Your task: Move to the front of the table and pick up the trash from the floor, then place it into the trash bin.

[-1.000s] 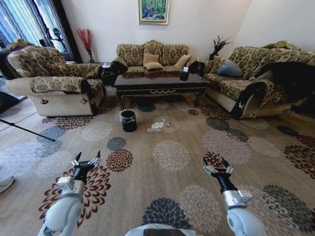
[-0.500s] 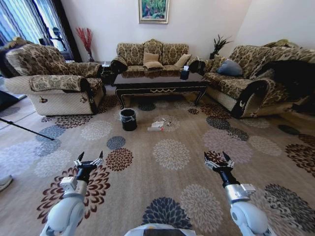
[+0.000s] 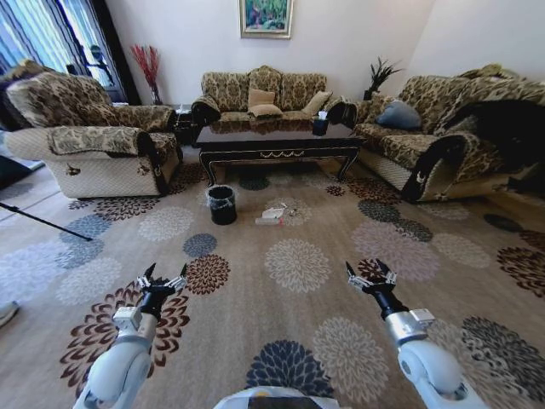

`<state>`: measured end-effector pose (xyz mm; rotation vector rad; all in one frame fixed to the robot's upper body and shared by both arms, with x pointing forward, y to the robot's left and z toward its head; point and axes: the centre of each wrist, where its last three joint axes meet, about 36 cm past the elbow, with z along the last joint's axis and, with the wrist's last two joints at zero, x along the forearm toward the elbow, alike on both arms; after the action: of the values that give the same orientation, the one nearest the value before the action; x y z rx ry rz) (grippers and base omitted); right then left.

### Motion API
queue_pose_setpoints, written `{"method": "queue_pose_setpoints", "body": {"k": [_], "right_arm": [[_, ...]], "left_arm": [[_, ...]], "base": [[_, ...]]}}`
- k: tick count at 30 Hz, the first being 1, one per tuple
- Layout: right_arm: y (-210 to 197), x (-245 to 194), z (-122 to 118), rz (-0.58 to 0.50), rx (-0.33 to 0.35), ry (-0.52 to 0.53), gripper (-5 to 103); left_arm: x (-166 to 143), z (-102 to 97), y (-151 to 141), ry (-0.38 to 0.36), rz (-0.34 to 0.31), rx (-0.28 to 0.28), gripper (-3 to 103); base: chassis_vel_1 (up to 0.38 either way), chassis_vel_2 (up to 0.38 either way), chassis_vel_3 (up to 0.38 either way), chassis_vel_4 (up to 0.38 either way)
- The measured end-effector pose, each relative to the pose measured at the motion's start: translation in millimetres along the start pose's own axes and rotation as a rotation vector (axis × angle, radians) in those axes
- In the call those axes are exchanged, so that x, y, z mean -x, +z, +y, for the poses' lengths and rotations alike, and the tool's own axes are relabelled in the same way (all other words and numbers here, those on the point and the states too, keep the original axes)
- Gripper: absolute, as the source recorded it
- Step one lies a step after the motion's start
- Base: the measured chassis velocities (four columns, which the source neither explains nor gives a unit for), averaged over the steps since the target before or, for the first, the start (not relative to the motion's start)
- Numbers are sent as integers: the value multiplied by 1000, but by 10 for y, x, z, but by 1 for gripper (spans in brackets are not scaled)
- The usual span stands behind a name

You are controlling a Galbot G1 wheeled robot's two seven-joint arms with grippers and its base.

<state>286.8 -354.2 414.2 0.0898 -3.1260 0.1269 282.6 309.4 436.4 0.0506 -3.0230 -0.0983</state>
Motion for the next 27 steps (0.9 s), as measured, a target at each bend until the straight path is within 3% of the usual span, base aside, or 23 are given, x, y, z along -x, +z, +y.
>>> {"method": "queue_pose_setpoints", "body": {"k": [15, 27], "right_arm": [[49, -41, 119, 2, 20, 0, 100], [-5, 10, 56, -9, -7, -15, 100]], "left_arm": [[45, 6, -51, -24, -19, -18, 100], [29, -15, -42, -28, -17, -23, 100]], "base": [[0, 0, 0, 0], [0, 0, 0, 0]]}}
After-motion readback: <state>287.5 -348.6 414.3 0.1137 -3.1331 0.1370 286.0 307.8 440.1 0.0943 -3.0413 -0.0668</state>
